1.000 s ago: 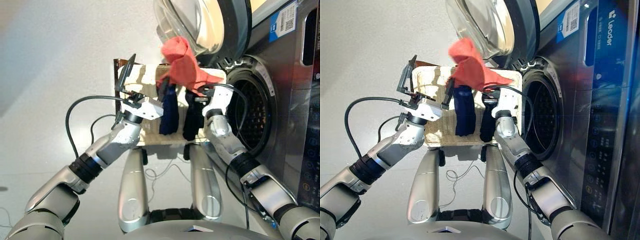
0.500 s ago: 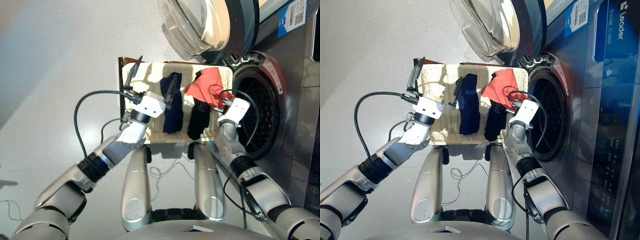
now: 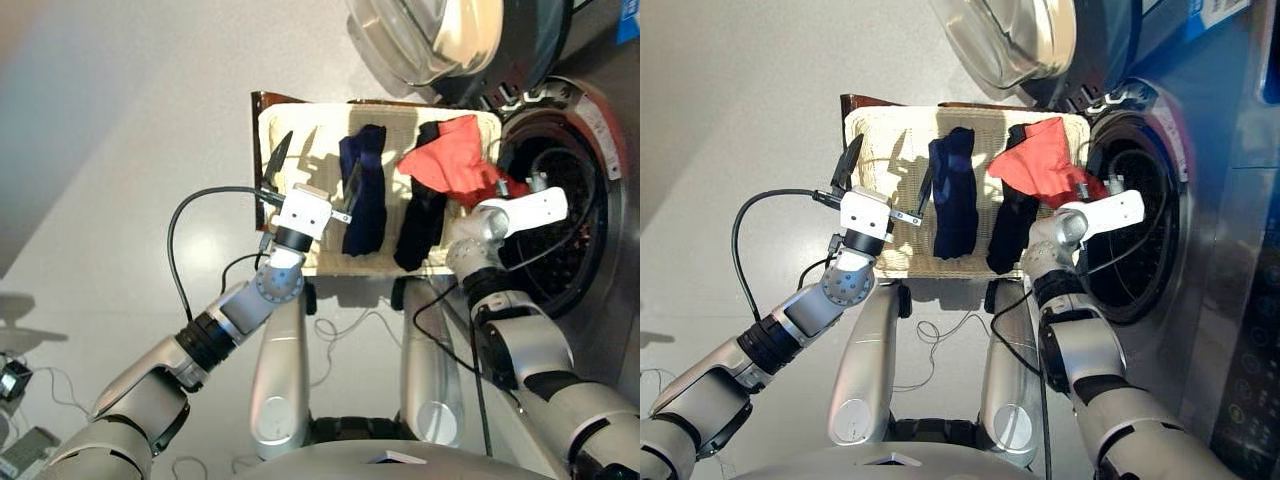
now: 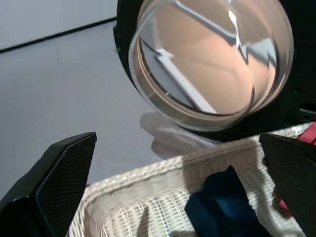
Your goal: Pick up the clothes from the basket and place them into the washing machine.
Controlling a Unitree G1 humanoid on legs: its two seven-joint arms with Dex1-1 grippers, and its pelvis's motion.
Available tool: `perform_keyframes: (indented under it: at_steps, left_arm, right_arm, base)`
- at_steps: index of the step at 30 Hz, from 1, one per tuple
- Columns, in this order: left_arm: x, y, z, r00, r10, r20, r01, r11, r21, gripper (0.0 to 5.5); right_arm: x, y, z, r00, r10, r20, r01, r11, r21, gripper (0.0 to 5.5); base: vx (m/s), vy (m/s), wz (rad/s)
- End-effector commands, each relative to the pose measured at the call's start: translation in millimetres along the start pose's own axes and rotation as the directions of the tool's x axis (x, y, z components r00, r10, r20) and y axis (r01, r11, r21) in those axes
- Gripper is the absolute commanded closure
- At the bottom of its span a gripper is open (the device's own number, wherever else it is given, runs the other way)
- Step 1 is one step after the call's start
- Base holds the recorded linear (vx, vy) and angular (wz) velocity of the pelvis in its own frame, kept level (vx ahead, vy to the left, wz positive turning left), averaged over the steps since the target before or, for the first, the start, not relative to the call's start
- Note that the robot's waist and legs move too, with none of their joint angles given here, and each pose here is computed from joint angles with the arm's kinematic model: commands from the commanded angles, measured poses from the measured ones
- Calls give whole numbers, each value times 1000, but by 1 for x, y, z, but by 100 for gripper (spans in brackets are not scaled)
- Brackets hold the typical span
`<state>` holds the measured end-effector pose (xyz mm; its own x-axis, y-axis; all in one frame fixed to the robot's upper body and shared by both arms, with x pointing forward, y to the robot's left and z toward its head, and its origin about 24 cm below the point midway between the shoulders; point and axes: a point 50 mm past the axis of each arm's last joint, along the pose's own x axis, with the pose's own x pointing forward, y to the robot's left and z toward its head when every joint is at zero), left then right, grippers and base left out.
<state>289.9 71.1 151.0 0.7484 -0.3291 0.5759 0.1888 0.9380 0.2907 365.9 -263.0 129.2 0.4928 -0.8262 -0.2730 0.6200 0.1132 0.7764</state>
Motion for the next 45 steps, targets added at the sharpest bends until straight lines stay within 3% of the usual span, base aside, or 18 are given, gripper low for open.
perform_keyframes:
  at_steps: [1, 18, 23, 33, 34, 35, 45]
  left_arm:
    - [-2, -8, 34, 988, -4, 157, 26, 990, -138, 0]
    - [-8, 35, 66, 954, 83, 290, -53, 993, -110, 0]
    - [-9, 43, 71, 950, 84, 302, -56, 993, -102, 0]
    - [-8, 52, 74, 949, 89, 301, -63, 993, -96, 0]
    - [-8, 52, 74, 950, 91, 298, -63, 993, -100, 0]
    - [-7, 52, 74, 950, 89, 299, -62, 993, -102, 0]
    - [-5, 51, 66, 962, 103, 252, -70, 988, -137, 0]
  right_arm:
    - [31, -6, 67, 971, -108, 214, 75, 985, 156, 550]
    - [49, 15, 193, 811, -108, 574, 27, 989, 148, 550]
    - [57, 2, 226, 770, -229, 596, 92, 963, 252, 550]
    - [60, -3, 217, 796, -265, 545, 107, 946, 304, 550]
    - [60, -3, 215, 802, -252, 541, 98, 950, 297, 526]
    - [60, -1, 211, 815, -238, 528, 85, 951, 297, 0]
    - [48, 11, 140, 918, 31, 395, -132, 964, 232, 0]
  base:
    - [-67, 13, 187]
    - [-18, 3, 12]
    - [0, 0, 0]
    - [-7, -1, -7]
    - [0, 0, 0]
    - [50, 2, -13]
    - [-5, -1, -4]
